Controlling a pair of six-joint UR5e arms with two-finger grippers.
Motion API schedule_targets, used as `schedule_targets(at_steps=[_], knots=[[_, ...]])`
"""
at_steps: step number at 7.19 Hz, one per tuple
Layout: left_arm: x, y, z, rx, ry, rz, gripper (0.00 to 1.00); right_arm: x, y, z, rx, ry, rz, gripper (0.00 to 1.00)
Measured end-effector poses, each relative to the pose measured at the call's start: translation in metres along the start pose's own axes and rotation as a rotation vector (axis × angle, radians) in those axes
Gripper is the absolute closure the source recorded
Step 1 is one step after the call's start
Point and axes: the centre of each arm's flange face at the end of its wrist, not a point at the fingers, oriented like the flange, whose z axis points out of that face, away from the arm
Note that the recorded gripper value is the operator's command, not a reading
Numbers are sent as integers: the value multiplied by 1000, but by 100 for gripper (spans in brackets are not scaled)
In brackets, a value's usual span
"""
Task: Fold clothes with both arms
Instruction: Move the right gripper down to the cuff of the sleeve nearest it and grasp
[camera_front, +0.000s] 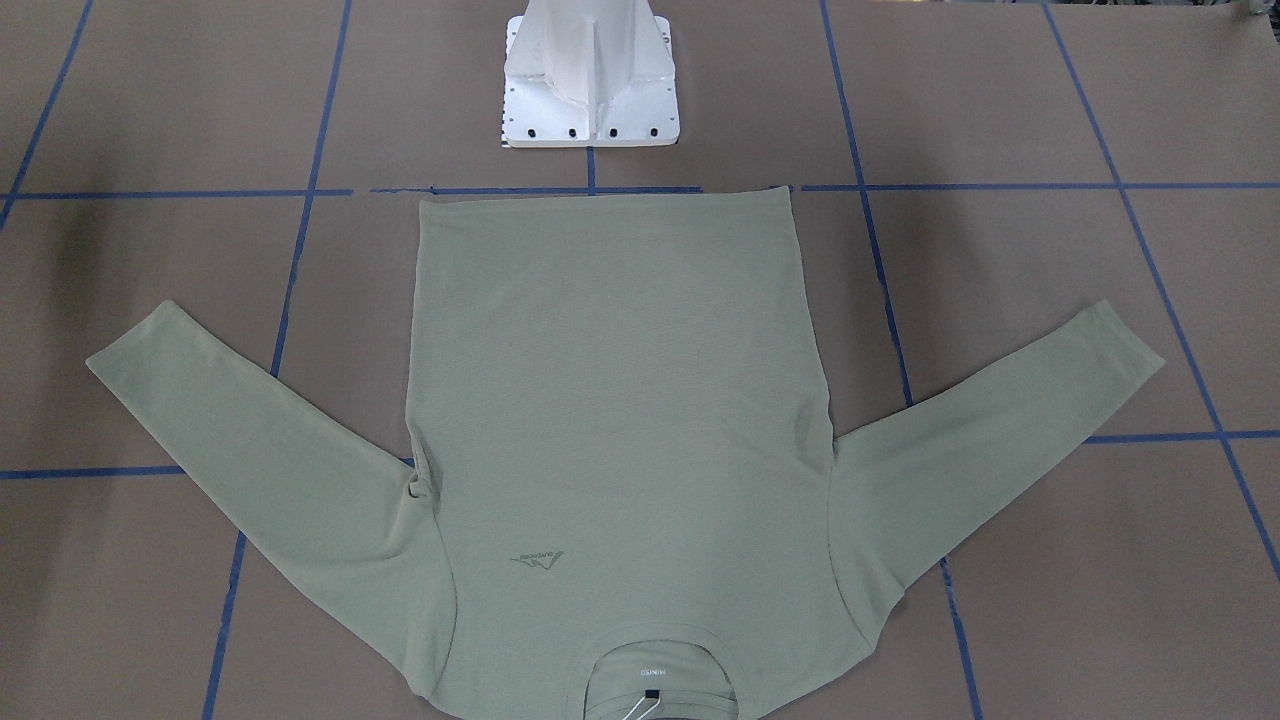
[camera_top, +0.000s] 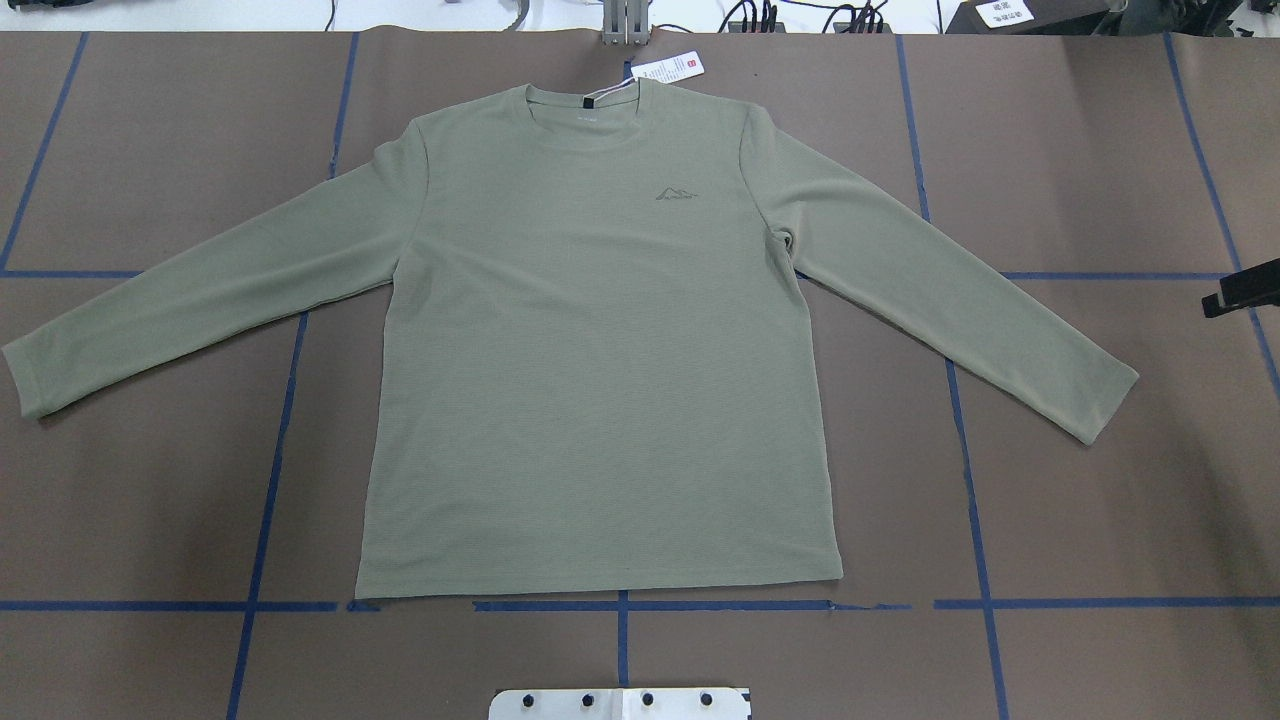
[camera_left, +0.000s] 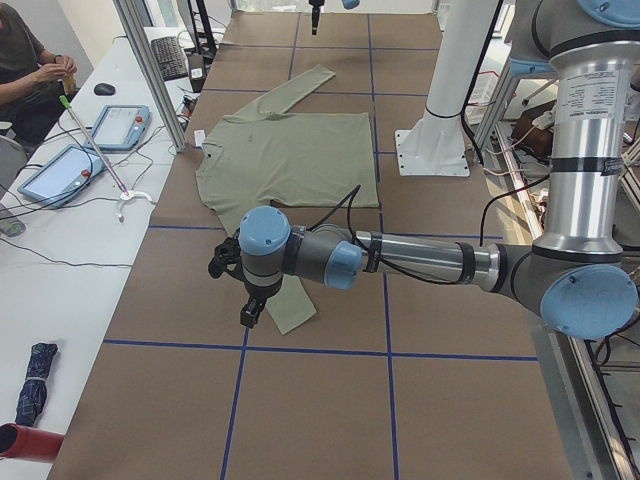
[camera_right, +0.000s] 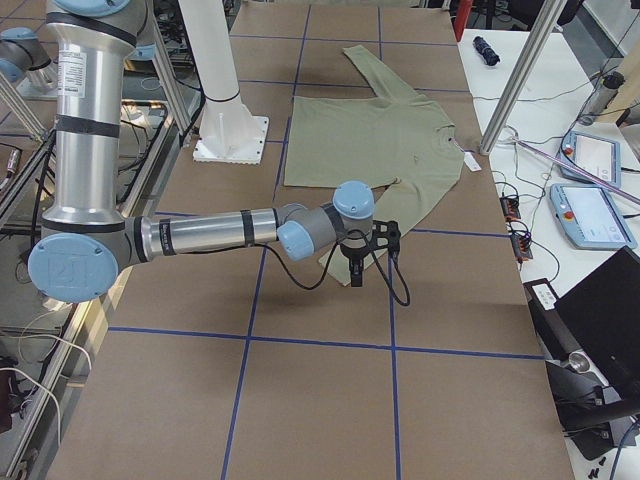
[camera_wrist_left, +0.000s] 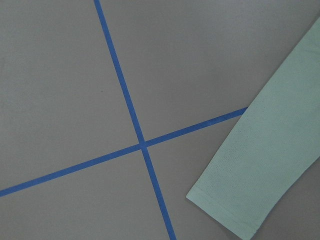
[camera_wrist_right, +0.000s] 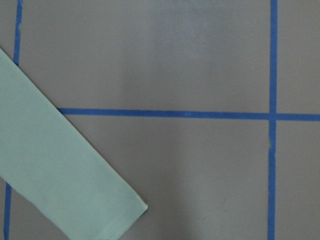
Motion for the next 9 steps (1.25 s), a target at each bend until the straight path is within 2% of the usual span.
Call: schedule_targets(at_steps=[2,4,7,8,9], knots=[[5,-10,-4,42,1,50,0,-31,27,53,39,-4,-16,0],[0,-8,1,56,1,66,0,-44,32,90,36,9,-35,0],[-4,-6,5,69,0,80,0,-42,36,113,-3,22,-24,0],[-4,-5,5,69,0,81,0,-43,38,116,-13,23,-26,5],[-4,-5,5,70,0,81,0,-46,38,118,-18,24,-28,6]])
